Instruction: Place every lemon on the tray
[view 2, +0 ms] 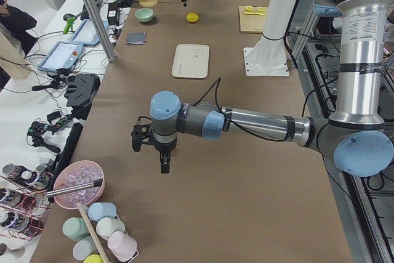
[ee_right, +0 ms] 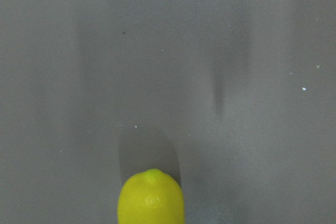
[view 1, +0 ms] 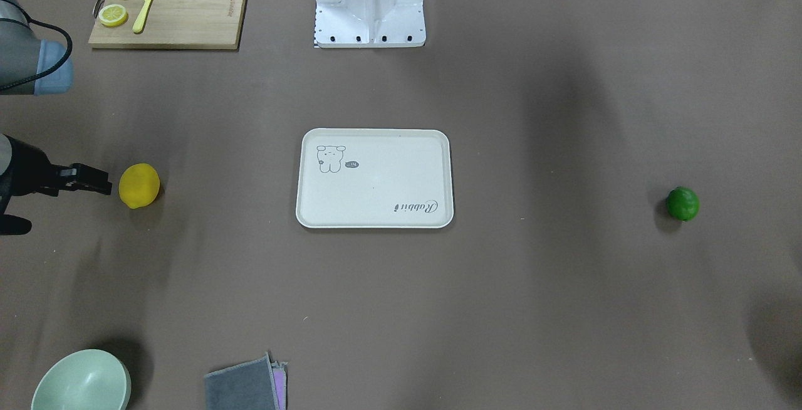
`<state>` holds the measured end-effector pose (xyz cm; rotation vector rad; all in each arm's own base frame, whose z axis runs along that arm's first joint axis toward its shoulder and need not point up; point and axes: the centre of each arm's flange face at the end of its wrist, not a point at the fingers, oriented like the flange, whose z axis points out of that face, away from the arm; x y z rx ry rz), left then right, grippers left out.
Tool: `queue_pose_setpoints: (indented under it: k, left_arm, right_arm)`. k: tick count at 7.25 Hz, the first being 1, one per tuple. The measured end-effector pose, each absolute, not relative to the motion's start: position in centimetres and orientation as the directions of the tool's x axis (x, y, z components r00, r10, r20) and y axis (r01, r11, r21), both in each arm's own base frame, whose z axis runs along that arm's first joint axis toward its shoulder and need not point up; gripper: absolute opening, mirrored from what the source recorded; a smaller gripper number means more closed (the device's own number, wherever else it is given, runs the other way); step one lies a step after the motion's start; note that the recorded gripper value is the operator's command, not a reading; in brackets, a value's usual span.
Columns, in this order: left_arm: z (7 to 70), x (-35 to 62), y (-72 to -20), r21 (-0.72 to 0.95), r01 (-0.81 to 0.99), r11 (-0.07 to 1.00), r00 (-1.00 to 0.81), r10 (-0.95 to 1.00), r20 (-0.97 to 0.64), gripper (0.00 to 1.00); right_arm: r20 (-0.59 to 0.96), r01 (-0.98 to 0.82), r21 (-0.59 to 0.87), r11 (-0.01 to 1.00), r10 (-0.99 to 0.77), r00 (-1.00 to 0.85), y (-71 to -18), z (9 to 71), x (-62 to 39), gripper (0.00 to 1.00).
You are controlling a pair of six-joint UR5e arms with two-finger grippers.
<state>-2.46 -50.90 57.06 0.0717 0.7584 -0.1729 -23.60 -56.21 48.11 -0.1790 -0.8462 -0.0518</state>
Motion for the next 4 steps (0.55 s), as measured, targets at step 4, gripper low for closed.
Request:
queue_pose_setpoints:
  k: [4]
  left_arm:
    - [50.7,14.3,-56.0,0.025,0.045,0.999,0.772,-0.019,-0.635,0.98]
  right_arm:
    - [0.741,0.196,-0.152,0.969,-0.02,0.671,-55.3,49.0,-28.5,0.98]
